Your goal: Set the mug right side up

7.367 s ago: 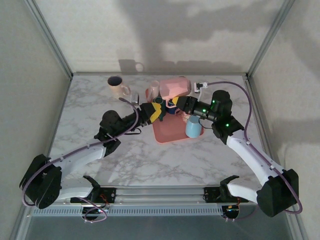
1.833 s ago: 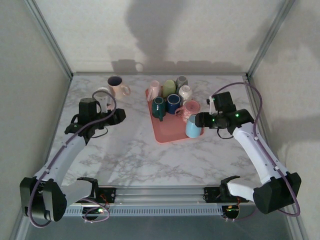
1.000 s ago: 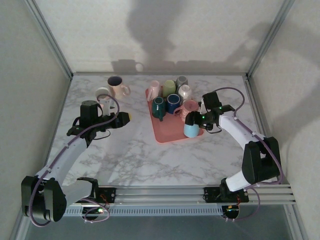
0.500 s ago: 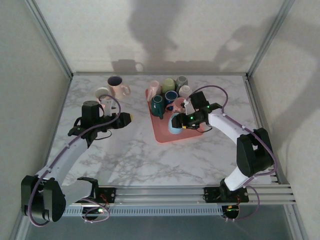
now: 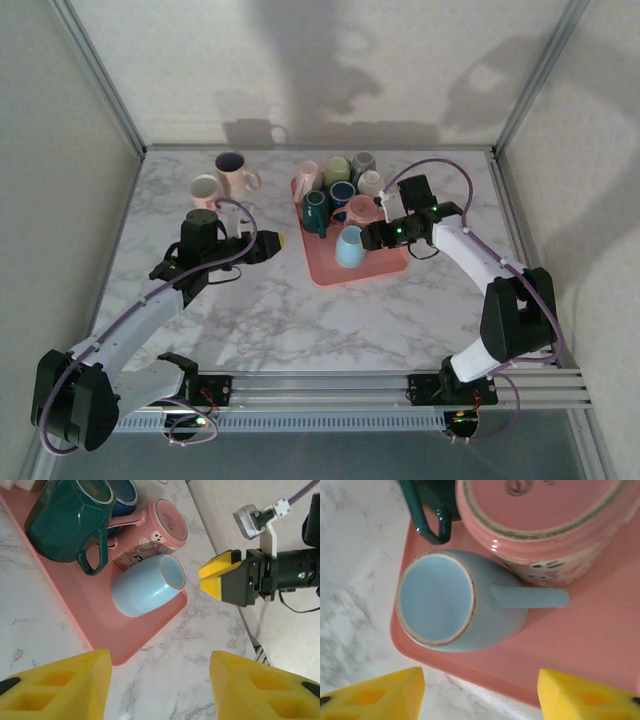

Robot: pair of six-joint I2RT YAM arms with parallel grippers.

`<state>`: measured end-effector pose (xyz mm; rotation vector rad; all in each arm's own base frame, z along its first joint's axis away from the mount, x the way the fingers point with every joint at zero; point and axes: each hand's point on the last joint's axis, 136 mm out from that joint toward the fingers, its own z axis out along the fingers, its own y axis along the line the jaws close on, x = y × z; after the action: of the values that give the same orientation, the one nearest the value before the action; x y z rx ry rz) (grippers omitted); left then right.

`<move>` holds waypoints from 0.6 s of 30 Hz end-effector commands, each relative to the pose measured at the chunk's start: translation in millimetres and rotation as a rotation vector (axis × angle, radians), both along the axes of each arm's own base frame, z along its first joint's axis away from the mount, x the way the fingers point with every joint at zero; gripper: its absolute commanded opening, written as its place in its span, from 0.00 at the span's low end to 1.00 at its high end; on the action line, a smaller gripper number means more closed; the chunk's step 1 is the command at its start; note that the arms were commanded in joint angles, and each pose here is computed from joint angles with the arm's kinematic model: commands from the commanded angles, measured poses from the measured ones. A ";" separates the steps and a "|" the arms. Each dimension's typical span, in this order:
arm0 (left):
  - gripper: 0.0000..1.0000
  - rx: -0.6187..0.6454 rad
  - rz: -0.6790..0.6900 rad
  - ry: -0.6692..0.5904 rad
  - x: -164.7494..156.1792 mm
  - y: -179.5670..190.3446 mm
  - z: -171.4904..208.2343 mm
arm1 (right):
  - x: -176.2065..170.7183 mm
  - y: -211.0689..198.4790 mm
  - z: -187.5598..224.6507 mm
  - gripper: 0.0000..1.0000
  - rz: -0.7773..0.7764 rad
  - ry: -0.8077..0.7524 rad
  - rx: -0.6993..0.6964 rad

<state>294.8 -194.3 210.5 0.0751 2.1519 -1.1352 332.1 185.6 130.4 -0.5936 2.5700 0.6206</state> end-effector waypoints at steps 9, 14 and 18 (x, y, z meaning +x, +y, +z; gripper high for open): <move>0.53 -0.020 0.020 -0.033 5.6 -1.9 5.9 | 7.8 -15.9 -45.2 0.64 0.566 -0.439 -0.067; 0.53 -0.005 0.002 -0.046 4.4 -2.8 6.0 | 23.4 -12.9 -54.3 0.63 0.684 -0.446 -0.097; 0.53 0.009 -0.003 -0.044 3.9 -2.5 3.5 | 28.2 -14.8 -66.3 0.64 0.753 -0.416 -0.129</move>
<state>298.9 -192.7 211.5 0.0637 2.1362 -1.1178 356.1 166.8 59.2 -1.4379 2.0761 0.4977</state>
